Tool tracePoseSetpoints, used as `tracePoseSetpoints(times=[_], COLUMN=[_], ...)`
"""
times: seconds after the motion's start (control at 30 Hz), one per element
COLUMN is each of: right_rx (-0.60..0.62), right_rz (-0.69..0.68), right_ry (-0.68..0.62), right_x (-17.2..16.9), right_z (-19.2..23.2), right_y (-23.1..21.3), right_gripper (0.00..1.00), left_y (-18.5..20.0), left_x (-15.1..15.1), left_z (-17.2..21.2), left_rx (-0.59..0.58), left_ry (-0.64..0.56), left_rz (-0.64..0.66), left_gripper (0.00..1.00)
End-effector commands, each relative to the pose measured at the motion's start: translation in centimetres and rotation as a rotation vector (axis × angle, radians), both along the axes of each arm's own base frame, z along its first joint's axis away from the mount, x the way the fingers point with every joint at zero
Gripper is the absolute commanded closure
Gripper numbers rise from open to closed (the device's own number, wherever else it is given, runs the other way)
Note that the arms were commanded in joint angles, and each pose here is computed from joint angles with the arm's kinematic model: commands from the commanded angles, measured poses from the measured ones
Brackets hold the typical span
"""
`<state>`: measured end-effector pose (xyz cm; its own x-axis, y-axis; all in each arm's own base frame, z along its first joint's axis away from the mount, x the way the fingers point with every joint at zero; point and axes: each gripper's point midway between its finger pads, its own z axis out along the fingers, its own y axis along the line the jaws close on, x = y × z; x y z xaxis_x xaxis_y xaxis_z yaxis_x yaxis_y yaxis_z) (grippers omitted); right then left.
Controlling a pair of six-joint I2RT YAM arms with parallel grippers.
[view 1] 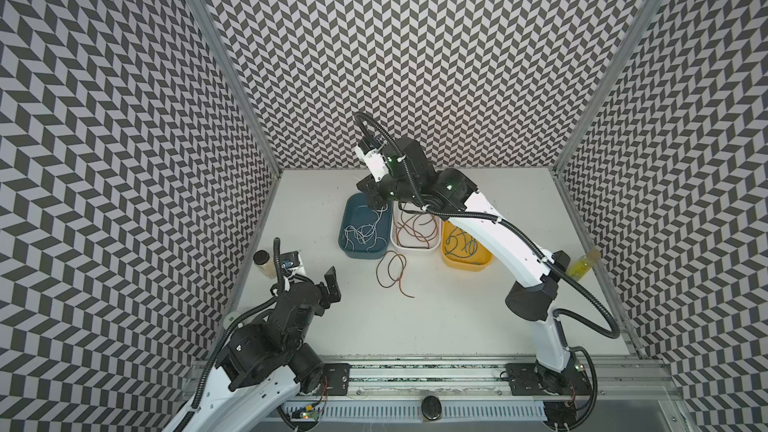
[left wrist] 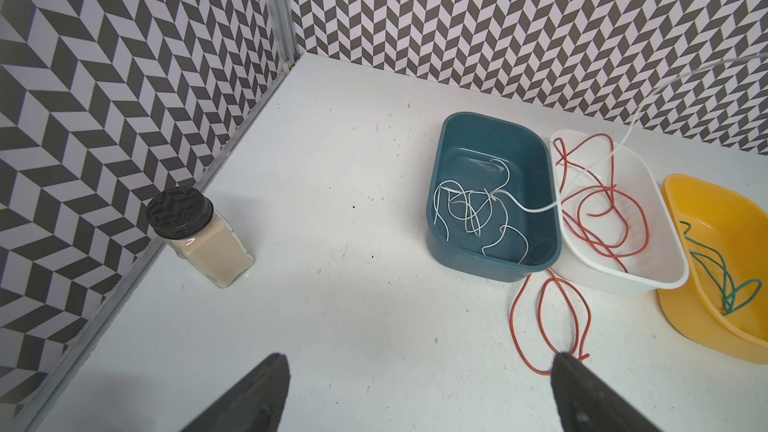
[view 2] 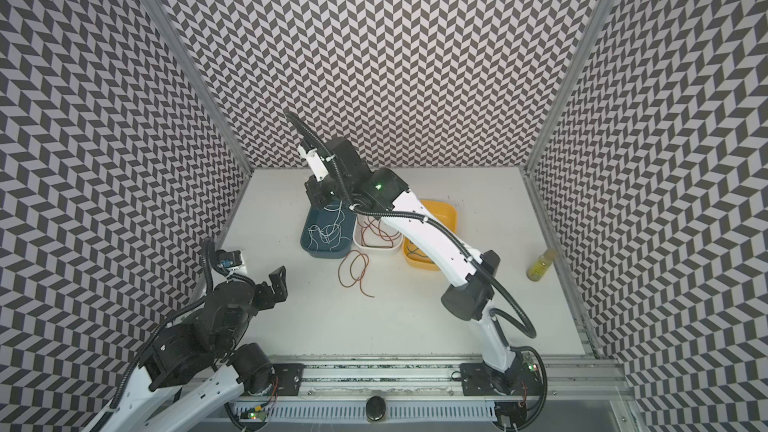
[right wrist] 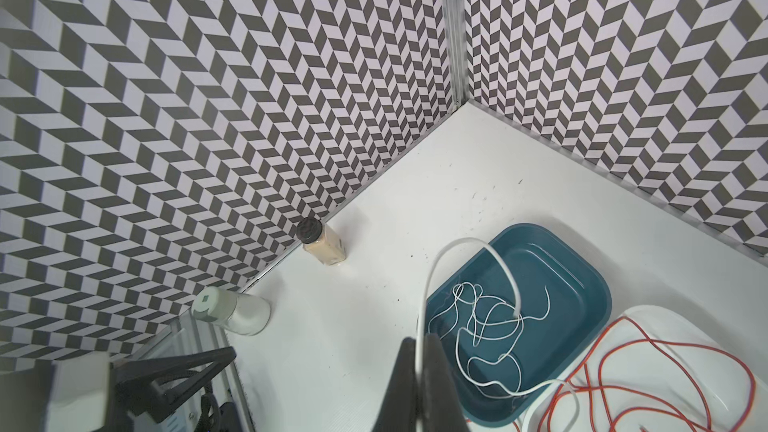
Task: Untangle the cables
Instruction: 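Lower the white wire into the teal tub and open the right gripper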
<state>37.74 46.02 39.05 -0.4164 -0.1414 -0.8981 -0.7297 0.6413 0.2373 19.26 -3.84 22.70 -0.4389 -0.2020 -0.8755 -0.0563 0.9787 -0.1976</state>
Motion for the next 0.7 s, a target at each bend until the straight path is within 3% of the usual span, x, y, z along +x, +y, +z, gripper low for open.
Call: tracePoseSetpoints(times=[0.0,0.27,0.67], right_rx=[0.030,-0.026,-0.075], right_rz=[0.047,0.018,0.046], right_ry=[-0.050,0.074,0.254], right_x=[1.0,5.1,5.6], right_z=[0.1,-8.4,-18.1], right_y=[1.4,2.8,5.2], right_gripper=[1.00,1.00,1.00], left_y=[0.4,0.3,0.2], left_x=[0.0,0.0,0.1], left_z=[0.3,0.3,0.2], left_rx=[-0.007,-0.007,-0.010], left_ry=[-0.021,-0.022,-0.022], left_rz=[0.019,0.012,0.009], left_gripper=[0.00,0.00,0.00])
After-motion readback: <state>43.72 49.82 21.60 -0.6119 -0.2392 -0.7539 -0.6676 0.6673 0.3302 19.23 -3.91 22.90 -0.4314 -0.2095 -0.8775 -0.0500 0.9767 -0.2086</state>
